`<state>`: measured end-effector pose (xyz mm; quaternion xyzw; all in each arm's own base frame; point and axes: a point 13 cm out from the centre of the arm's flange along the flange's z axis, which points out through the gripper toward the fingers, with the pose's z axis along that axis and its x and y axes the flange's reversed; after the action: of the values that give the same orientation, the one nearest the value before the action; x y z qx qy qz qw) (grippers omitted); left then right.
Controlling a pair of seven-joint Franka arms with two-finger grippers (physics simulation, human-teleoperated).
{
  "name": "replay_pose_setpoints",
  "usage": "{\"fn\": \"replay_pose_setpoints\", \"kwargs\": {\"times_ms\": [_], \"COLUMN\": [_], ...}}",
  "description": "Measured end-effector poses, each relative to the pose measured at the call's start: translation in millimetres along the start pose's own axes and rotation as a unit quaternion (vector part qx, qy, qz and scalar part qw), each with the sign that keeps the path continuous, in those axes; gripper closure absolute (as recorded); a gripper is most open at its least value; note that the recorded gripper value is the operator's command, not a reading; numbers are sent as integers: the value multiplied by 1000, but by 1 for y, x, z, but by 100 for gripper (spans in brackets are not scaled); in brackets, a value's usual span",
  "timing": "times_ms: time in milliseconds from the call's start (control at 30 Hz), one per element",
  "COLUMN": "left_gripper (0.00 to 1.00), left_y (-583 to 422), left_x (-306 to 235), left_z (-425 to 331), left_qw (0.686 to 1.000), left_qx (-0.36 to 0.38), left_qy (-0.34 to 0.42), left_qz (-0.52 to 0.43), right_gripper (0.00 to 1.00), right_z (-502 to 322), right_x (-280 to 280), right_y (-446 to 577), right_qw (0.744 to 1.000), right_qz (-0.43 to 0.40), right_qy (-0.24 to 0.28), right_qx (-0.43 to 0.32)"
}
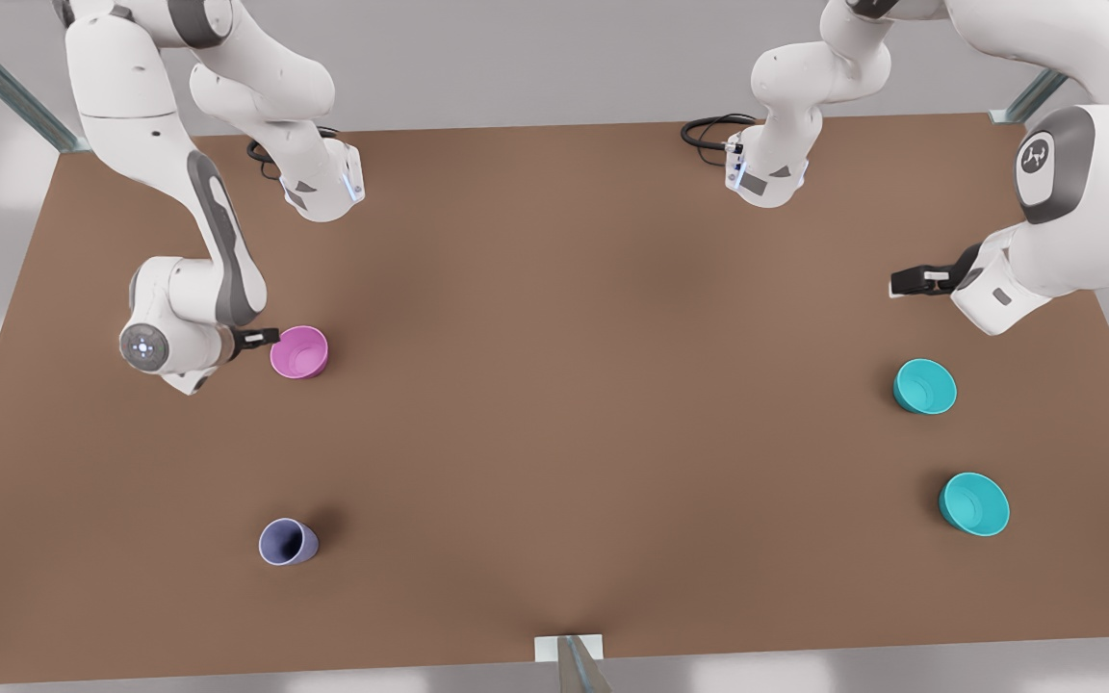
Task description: Stack the blue bowl on the pink bowl
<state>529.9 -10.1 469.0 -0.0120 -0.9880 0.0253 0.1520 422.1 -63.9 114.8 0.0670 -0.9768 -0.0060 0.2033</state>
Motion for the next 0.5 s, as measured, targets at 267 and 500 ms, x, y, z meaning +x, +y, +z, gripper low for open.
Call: {"fn": "replay_pose_setpoints", "kwargs": {"times_ms": [267, 500], "left_gripper": [0, 0], "left_y": [1, -1], "left_x": [2, 2], "left_z": [2, 5], "left_qw": [1000, 1000], "left_qx": [0, 1], "left_qy": [7, 13], "left_qz": [-1, 1], "right_gripper": [0, 0], "right_z": [45, 65], "right_x": [-6, -21], "right_y": [19, 23], "right_qw": [999, 998], "right_qz": [2, 15], "right_qy": [-44, -53], "right_qx": [-12, -26]}}
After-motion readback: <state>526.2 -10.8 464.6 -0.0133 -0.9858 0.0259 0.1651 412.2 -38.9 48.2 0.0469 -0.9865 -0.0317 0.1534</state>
